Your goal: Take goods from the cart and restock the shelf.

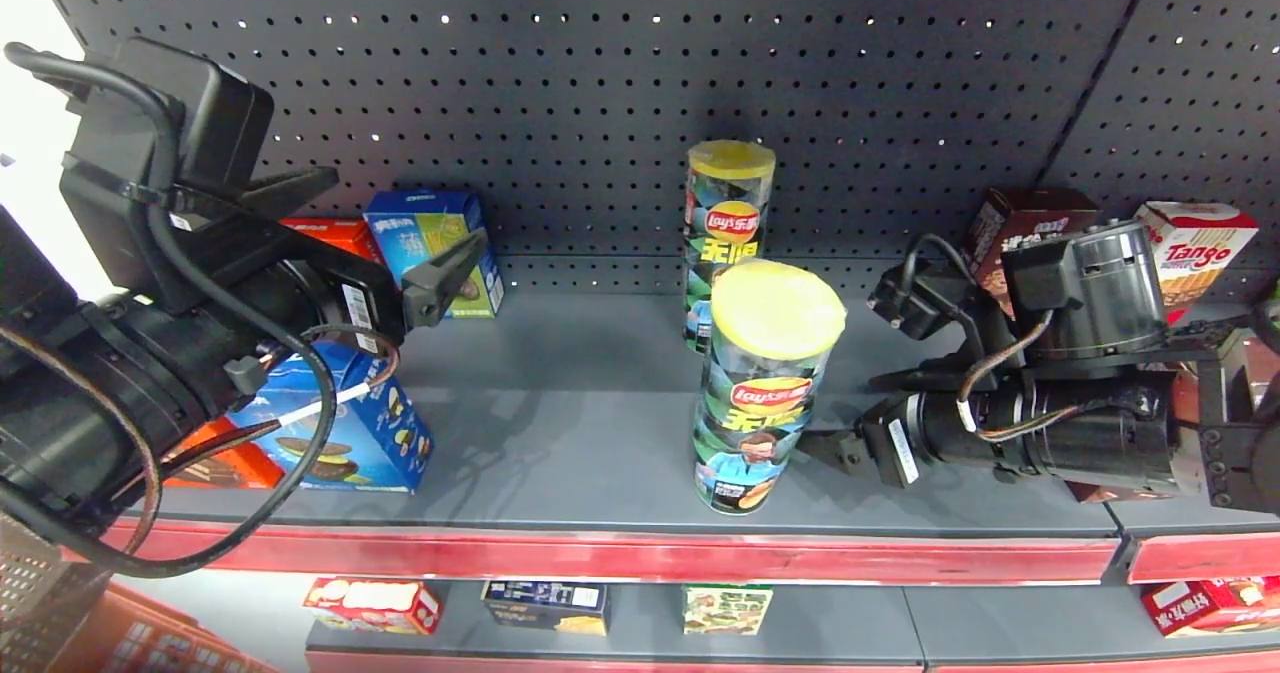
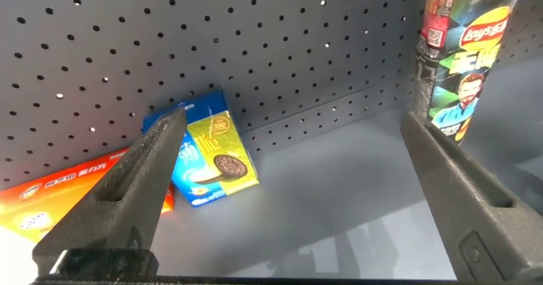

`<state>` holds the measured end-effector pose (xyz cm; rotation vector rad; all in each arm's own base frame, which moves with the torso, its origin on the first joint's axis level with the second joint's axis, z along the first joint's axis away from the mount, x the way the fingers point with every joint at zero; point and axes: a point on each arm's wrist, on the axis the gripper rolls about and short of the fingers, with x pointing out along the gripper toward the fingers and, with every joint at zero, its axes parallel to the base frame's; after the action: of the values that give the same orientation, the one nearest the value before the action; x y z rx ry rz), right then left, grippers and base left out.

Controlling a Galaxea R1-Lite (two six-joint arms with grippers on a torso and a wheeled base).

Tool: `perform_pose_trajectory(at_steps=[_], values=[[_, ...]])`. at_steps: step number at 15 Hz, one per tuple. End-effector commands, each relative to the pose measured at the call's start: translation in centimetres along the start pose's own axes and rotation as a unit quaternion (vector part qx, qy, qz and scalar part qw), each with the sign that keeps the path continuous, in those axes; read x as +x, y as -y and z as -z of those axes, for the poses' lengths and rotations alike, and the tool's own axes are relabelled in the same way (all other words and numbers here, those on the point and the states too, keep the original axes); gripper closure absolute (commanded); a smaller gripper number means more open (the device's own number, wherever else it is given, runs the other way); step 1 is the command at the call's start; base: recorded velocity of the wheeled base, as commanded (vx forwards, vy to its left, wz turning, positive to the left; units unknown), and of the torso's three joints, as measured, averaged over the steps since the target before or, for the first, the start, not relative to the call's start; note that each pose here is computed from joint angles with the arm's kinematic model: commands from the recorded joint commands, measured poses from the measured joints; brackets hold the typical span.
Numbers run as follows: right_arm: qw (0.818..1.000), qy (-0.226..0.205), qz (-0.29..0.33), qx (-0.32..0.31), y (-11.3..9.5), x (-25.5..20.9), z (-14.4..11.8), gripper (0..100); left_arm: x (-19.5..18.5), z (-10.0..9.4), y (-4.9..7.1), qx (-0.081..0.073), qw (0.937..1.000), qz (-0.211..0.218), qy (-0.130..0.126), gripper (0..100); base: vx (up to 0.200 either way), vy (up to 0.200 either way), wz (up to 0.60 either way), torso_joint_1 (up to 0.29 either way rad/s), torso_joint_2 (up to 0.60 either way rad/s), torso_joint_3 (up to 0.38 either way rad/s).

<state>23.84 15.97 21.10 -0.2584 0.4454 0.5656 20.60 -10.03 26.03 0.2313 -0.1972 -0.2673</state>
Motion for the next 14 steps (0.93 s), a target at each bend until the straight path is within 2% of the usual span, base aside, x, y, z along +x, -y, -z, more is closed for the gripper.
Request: perform_pose_trajectory(at_steps=[1,14], values=[[1.0,0.0,-0.002,-0.002,-0.13,0.24,-0.09,0,0.04,0.03,-0.01,0.0,1.0,-0.001,0.0,0,0.0,0.0,0.0,0.0,0.0,0.0],[1.0,0.01,-0.005,-0.003,-0.36,0.06,-0.4,0,0.18,-0.02,0.0,-0.001,1.0,-0.001,0.0,0,0.0,0.0,0.0,0.0,0.0,0.0]])
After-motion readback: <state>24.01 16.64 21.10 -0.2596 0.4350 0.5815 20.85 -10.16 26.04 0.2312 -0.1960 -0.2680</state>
